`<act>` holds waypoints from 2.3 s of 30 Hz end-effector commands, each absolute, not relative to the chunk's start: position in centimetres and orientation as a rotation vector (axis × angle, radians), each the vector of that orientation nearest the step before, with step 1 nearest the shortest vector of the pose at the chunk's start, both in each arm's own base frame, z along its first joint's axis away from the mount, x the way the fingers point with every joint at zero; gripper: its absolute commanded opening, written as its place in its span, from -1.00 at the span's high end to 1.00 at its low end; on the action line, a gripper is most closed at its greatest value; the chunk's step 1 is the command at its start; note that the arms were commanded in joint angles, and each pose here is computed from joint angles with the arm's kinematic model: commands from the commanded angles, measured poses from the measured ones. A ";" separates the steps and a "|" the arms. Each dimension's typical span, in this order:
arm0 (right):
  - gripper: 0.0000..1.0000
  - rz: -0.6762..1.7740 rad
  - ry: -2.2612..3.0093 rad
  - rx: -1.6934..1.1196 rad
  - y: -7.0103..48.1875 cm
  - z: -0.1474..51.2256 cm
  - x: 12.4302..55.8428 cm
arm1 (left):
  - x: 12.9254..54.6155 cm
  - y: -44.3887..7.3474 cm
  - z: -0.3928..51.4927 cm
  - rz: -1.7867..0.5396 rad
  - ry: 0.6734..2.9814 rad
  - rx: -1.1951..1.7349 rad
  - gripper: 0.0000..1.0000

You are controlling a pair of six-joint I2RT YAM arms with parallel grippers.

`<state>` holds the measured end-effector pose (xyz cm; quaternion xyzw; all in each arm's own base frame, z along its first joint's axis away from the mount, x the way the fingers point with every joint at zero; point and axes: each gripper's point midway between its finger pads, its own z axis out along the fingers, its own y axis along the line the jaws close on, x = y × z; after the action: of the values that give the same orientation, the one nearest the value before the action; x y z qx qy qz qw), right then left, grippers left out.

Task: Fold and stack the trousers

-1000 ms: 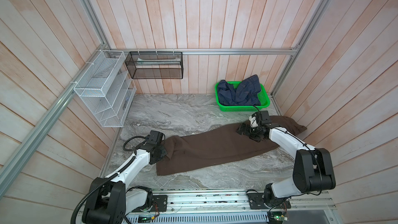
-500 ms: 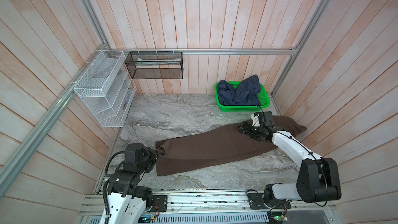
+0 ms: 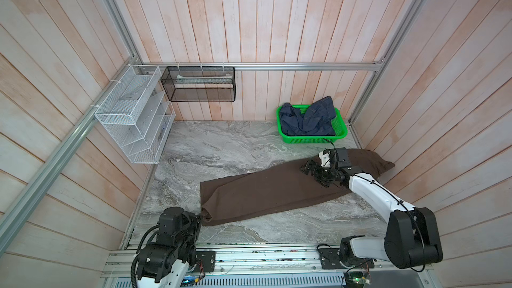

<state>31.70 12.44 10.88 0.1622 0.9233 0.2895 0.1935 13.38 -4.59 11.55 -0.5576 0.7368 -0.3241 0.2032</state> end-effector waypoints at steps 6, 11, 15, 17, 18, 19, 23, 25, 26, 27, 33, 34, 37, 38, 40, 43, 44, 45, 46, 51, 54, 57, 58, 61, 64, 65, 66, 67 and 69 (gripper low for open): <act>-0.96 0.850 2.665 0.607 12.8 9.6 28.8 | 13.7 -2.7 12.8 -0.744 2.033 -1.571 -0.08; -0.96 0.832 2.691 0.615 12.9 8.5 28.9 | 16.4 -2.0 14.7 -0.636 2.068 -1.458 -0.20; -0.96 0.817 2.707 0.598 13.3 7.9 29.3 | 19.2 -2.3 13.6 -0.551 2.170 -1.341 -0.17; -0.96 0.804 2.716 0.587 13.4 7.6 29.4 | 20.3 -2.4 12.5 -0.501 2.231 -1.308 -0.10; -0.96 0.805 2.721 0.581 13.5 7.4 29.4 | 20.6 -2.3 12.0 -0.466 2.256 -1.291 -0.08; -0.96 0.806 2.724 0.576 13.6 7.4 29.4 | 20.9 -2.0 11.8 -0.435 2.266 -1.279 -0.07; -0.96 0.807 2.738 0.565 14.0 6.9 29.4 | 21.5 -1.0 10.6 -0.360 2.263 -1.281 -0.25; -0.96 0.811 2.738 0.562 14.1 6.9 29.5 | 21.7 -1.1 9.6 -0.385 2.268 -1.297 -0.31; -0.96 0.811 2.738 0.559 14.2 6.9 29.6 | 21.9 -1.2 9.0 -0.403 2.267 -1.309 -0.34; -0.96 0.811 2.740 0.558 14.2 6.8 29.6 | 22.1 -1.4 8.4 -0.436 2.264 -1.319 -0.35; -0.96 0.803 2.743 0.546 14.3 7.0 29.6 | 22.6 -2.7 6.4 -0.582 2.249 -1.367 -0.35; -0.96 0.802 2.743 0.546 14.2 6.9 29.6 | 22.7 -2.8 6.3 -0.593 2.247 -1.369 -0.35; -0.96 0.801 2.743 0.547 14.2 6.9 29.6 | 22.9 -2.9 6.4 -0.616 2.233 -1.375 -0.29; -0.96 0.802 2.745 0.548 14.2 6.9 29.5 | 22.9 -2.8 6.3 -0.610 2.231 -1.379 -0.26; -0.96 0.803 2.741 0.550 14.2 6.9 29.5 | 23.0 -2.5 6.1 -0.600 2.221 -1.386 -0.16; -0.96 0.810 2.739 0.549 14.3 6.9 29.5 | 23.8 -2.0 5.9 -0.589 2.205 -1.380 0.15; -0.96 0.810 2.740 0.549 14.3 6.9 29.5 | 24.1 -1.8 5.9 -0.571 2.203 -1.374 0.27; -0.96 0.813 2.740 0.546 14.3 6.9 29.5 | 24.5 -1.7 6.0 -0.564 2.204 -1.359 0.44; -0.96 0.814 2.739 0.544 14.3 7.0 29.5 | 25.0 -1.6 6.2 -0.564 2.201 -1.342 0.62; -0.96 0.814 2.734 0.541 14.3 7.0 29.5 | 27.6 -1.6 10.0 -0.573 2.175 -1.177 1.00; -0.96 0.810 2.736 0.543 14.3 6.8 29.5 | 28.0 -1.0 11.7 -0.506 2.180 -1.096 1.00; -0.96 0.813 2.744 0.543 14.4 6.5 29.4 | 28.3 -1.5 12.6 -0.507 2.214 -0.996 1.00; -0.96 0.811 2.744 0.544 14.3 6.4 29.5 | 28.4 -1.8 12.8 -0.526 2.225 -0.966 1.00; -0.96 0.803 2.749 0.539 14.3 6.4 29.5 | 28.5 -3.3 13.7 -0.601 2.250 -0.847 1.00; -0.96 0.800 2.747 0.539 14.3 6.4 29.6 | 27.7 -2.7 13.4 -0.537 2.271 -0.852 0.91; -0.96 0.801 2.747 0.536 14.4 6.4 29.6 | 27.3 -1.9 13.0 -0.492 2.271 -0.901 0.88; -0.96 0.800 2.748 0.534 14.5 6.4 29.6 | 26.9 -1.3 12.4 -0.465 2.273 -0.942 0.78; -0.96 0.800 2.749 0.532 14.5 6.5 29.7 | 26.6 -0.6 11.8 -0.434 2.281 -0.985 0.54; -0.96 0.800 2.751 0.526 14.7 6.5 29.7 | 26.0 0.5 10.7 -0.355 2.299 -1.063 0.08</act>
<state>29.24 14.50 6.44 0.1882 0.9352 0.2796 0.1083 27.06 -1.27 11.73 -0.3725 0.8575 -0.1835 0.3039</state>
